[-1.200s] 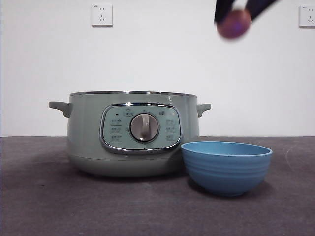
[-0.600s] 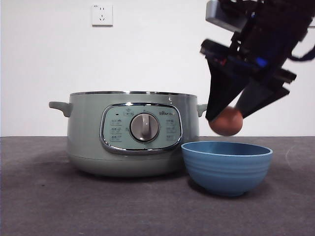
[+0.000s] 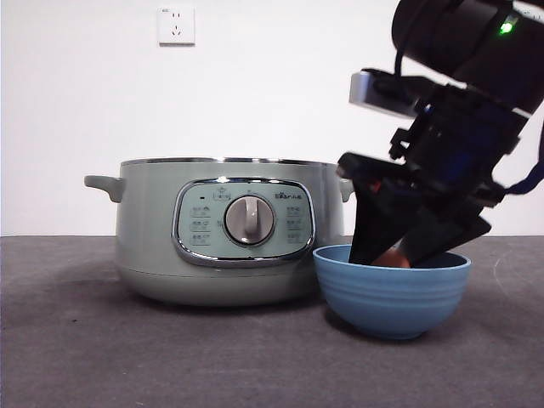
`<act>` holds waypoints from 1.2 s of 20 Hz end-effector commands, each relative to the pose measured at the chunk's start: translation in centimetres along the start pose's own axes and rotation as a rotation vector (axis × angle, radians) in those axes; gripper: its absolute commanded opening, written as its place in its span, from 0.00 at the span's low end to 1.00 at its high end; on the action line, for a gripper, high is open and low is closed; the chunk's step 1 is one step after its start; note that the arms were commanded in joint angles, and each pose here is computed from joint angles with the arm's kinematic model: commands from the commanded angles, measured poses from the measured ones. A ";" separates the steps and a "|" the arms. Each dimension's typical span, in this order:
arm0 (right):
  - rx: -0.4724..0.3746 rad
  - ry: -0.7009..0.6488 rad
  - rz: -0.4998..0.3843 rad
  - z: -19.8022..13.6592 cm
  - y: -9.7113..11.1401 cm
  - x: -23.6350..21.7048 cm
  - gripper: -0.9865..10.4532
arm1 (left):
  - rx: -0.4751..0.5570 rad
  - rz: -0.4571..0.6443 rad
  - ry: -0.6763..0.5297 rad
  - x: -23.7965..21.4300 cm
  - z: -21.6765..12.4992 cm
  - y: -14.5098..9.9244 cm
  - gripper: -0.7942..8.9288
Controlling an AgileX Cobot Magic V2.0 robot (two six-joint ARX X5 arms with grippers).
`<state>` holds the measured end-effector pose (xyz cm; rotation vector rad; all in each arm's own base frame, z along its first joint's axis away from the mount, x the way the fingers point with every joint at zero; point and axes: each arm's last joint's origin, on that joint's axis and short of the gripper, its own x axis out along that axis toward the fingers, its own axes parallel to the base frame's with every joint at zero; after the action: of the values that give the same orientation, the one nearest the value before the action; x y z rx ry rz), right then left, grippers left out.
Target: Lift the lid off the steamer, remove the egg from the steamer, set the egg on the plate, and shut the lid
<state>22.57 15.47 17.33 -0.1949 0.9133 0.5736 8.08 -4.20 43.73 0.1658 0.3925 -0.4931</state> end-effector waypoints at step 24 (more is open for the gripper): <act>-0.011 0.024 0.078 -0.3 0.3 0.0 0.45 | 0.010 -0.025 -0.063 -0.1 0.9 0.0 0.07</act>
<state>22.25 15.53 17.03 -0.1757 0.9549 0.6434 8.62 -4.57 43.59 0.1641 0.4122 -0.5205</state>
